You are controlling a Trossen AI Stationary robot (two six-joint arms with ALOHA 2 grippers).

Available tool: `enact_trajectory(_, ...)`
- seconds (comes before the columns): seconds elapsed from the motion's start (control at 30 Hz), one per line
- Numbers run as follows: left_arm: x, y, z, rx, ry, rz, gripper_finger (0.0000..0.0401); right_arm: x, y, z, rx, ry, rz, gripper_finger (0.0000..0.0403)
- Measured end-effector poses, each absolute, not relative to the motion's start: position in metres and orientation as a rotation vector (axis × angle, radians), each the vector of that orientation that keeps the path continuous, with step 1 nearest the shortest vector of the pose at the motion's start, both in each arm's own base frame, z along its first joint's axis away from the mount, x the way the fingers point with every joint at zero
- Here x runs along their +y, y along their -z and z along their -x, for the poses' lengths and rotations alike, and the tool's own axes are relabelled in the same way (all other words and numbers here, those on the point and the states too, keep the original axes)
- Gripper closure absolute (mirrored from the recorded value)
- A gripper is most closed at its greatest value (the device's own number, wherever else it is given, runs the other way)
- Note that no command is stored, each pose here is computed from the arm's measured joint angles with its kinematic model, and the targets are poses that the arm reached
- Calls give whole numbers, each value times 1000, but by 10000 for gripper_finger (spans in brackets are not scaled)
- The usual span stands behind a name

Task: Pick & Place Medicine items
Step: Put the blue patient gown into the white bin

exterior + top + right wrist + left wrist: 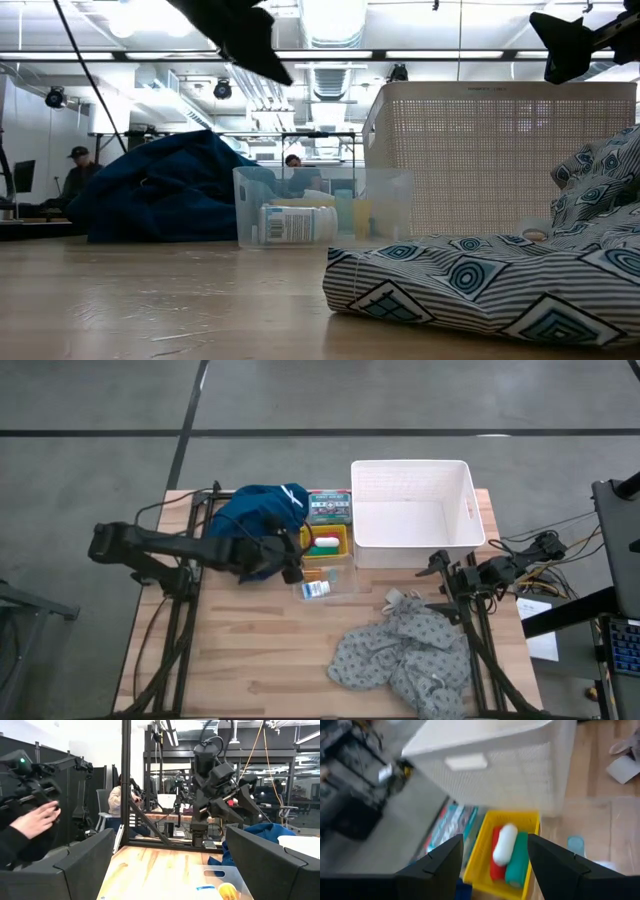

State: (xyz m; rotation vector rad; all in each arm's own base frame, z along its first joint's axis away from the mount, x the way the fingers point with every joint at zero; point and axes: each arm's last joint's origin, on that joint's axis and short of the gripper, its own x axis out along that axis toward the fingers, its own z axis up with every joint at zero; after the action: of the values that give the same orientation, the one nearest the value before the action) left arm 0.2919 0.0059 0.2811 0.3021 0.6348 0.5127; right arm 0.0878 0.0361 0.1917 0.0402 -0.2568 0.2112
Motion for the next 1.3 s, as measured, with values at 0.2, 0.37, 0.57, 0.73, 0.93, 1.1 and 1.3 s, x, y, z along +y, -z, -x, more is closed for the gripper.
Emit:
enact_trajectory(0.2, 10, -277, -271, 765, -585, -222, 176, 36, -192, -88, -257, -211, -40, 23)
enact_trajectory(0.37, 11, -273, -251, 848, -689, -44, 176, 36, -192, -88, -257, -212, -40, 23)
enact_trajectory(0.57, 11, -262, -232, 982, -799, 54, 175, 36, -192, -88, -257, -212, -40, 23)
enact_trajectory(0.73, 11, -246, -227, 1024, -806, 50, 175, 36, -192, -88, -257, -212, -40, 23)
enact_trajectory(0.93, 15, -221, -223, 1024, -819, 55, 175, 36, -192, -88, -257, -212, -40, 23)
enact_trajectory(1.1, 20, -199, -219, 1042, -800, 46, 175, 36, -192, -88, -257, -212, -40, 23)
enact_trajectory(1.3, 28, -186, -218, 1063, -711, 78, 175, 36, -192, -88, -257, -212, -40, 23)
